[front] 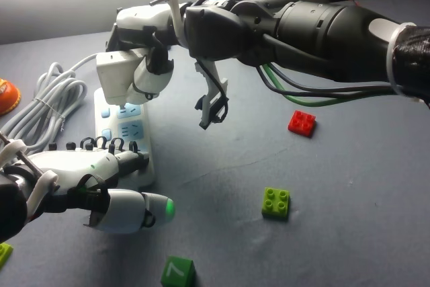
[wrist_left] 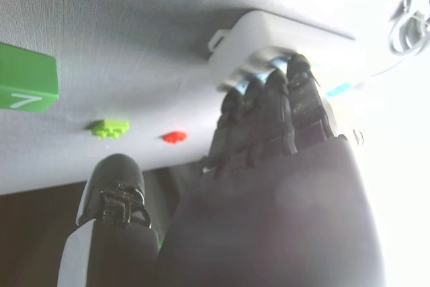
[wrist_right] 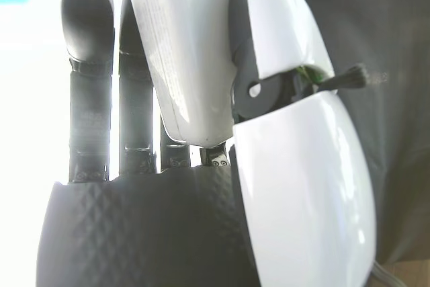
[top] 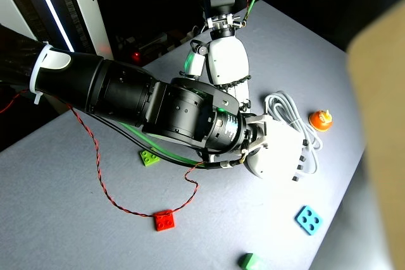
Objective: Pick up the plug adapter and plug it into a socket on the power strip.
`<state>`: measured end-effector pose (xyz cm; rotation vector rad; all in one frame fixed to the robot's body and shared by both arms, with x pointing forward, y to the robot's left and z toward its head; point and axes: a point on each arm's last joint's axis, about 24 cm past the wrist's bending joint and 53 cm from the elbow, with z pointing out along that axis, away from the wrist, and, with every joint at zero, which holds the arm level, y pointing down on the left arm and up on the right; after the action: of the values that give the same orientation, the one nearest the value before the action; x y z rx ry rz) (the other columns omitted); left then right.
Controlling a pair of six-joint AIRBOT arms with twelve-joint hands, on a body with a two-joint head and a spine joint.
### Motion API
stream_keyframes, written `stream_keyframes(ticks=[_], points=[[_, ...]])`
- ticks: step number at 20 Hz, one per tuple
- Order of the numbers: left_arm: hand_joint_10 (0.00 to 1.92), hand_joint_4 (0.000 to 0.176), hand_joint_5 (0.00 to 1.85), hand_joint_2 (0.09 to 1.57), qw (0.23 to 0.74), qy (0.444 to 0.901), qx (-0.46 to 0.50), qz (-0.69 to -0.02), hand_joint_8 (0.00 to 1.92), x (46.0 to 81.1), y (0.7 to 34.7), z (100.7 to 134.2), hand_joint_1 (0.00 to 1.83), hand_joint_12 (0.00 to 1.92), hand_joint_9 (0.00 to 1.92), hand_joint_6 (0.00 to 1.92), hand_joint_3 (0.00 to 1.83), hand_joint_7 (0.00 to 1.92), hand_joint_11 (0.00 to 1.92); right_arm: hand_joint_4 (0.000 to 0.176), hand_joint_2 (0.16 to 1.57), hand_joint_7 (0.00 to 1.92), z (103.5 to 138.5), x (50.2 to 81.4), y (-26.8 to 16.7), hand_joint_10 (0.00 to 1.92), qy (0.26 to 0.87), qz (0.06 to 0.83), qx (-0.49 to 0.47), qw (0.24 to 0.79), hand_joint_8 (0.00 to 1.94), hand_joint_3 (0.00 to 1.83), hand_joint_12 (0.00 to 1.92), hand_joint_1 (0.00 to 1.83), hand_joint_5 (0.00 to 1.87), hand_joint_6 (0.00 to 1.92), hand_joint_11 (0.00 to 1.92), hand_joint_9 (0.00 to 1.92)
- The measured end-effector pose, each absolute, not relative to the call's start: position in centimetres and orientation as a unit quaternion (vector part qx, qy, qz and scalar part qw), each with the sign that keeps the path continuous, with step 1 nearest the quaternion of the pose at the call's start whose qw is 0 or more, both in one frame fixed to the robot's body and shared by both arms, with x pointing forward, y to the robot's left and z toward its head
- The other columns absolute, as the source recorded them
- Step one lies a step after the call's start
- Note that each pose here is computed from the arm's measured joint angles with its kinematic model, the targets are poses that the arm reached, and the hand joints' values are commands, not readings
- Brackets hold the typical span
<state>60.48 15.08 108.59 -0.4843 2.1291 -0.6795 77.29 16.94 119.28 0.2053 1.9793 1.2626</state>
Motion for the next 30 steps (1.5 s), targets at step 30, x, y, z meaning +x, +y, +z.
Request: stream_keyframes(ticks=[30], points=[[0.00, 0.000, 0.00, 1.26, 0.415, 0.847, -0.193, -0.270, 0.00, 60.49, 15.11, 108.59, 0.00, 0.00, 0.00, 0.00, 0.00, 0.00, 0.00, 0.000, 1.17, 0.84, 118.57, 77.70, 17.56, 1.49, 0.776, 0.491, 0.085, 0.387, 1.30, 0.00, 1.50, 1.37, 0.85, 0.85, 0.87, 0.87]])
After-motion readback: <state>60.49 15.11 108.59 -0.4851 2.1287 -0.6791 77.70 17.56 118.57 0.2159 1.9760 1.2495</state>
